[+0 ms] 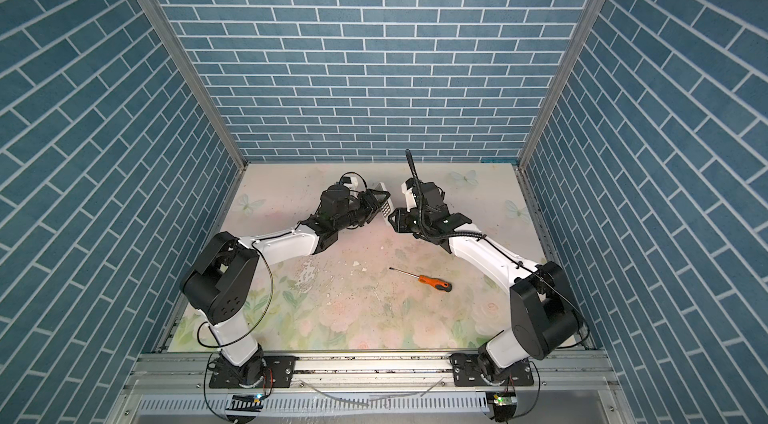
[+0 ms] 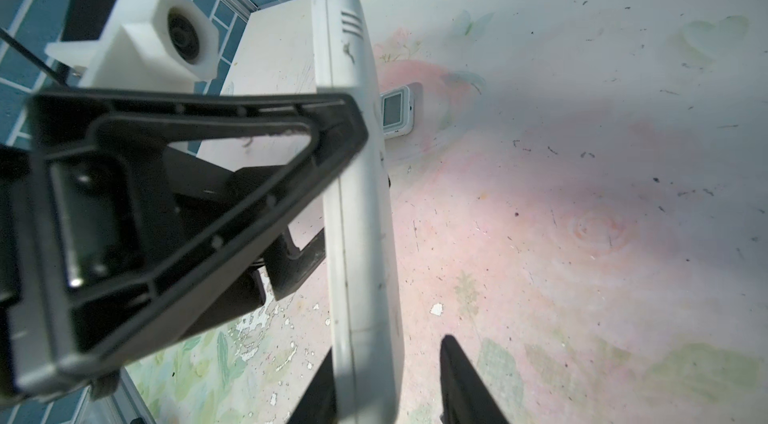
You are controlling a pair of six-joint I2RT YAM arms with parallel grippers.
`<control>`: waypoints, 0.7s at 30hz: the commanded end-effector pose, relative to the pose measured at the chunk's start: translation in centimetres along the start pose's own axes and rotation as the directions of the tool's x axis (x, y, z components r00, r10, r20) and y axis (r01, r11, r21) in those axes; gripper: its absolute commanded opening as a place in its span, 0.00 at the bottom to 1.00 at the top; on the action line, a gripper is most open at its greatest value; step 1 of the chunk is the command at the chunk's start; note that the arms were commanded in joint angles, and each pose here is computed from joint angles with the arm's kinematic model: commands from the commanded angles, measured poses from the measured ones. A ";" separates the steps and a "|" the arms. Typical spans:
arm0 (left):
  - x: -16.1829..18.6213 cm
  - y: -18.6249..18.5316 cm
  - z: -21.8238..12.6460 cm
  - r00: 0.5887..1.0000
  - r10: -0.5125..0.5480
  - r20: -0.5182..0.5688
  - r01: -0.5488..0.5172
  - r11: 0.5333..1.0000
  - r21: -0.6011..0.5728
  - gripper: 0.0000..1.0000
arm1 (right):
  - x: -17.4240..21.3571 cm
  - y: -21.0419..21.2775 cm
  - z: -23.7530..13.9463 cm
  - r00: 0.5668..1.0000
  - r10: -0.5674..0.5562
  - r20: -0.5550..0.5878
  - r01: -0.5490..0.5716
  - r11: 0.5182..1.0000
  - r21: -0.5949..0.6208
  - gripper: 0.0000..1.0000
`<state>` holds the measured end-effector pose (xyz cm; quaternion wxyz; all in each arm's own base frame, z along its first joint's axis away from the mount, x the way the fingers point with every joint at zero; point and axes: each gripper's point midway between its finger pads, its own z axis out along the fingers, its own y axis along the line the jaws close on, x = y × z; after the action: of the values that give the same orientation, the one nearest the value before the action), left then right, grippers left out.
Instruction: Unload the batteries from the remote control
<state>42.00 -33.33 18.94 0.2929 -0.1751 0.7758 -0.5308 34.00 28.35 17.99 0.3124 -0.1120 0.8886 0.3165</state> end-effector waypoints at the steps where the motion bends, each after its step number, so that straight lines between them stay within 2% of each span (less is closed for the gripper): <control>1: -0.3 -1.3 -0.5 1.000 0.009 0.007 -0.010 0.999 0.047 0.41 | -1.8 1.4 -0.1 0.999 -0.028 0.029 0.029 0.999 -0.025 0.35; 21: 0.0 -1.1 -0.3 1.000 -0.004 -0.001 0.004 0.999 0.054 0.41 | -2.2 1.6 0.8 0.999 -0.039 0.014 0.039 0.999 -0.035 0.17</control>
<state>41.76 -33.30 18.49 0.2874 -0.1763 0.7773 -0.5311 34.88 29.42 18.05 0.3171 -0.1400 0.8840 0.3137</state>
